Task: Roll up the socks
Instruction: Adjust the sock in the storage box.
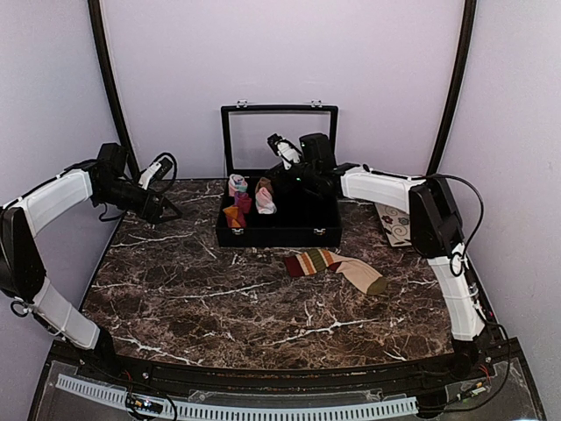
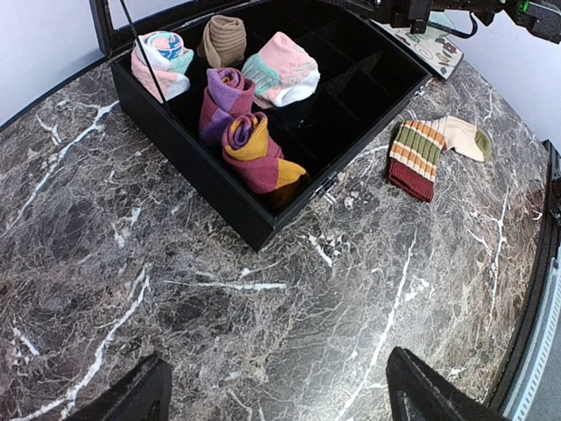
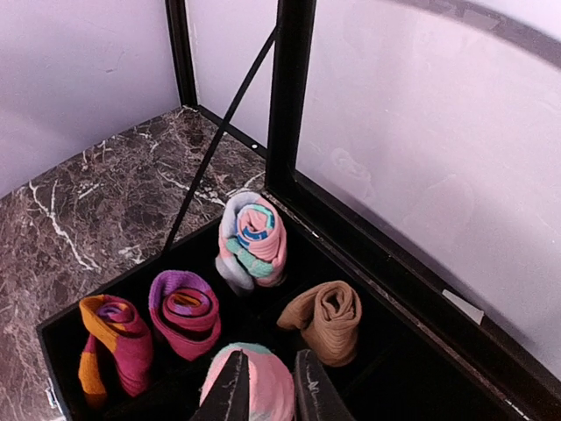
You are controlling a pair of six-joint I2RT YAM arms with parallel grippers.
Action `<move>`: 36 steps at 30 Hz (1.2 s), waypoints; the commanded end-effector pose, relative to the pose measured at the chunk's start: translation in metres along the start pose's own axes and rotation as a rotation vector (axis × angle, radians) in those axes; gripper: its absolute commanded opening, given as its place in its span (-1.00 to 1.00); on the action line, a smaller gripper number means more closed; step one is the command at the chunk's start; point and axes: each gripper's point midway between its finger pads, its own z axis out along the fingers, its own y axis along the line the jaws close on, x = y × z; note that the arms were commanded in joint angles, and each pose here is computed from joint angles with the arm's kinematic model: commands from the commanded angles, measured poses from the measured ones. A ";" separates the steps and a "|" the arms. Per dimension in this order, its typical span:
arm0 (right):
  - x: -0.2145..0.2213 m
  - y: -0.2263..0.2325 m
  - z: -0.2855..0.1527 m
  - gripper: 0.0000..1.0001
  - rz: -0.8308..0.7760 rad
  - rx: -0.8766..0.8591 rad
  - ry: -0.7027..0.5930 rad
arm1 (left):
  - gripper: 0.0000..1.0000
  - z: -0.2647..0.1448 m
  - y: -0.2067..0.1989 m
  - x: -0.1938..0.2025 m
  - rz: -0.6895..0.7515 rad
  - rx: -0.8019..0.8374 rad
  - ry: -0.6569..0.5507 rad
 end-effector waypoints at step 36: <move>0.027 -0.008 0.022 0.12 0.112 0.024 0.127 | 0.75 -0.030 -0.015 -0.006 0.025 -0.022 -0.030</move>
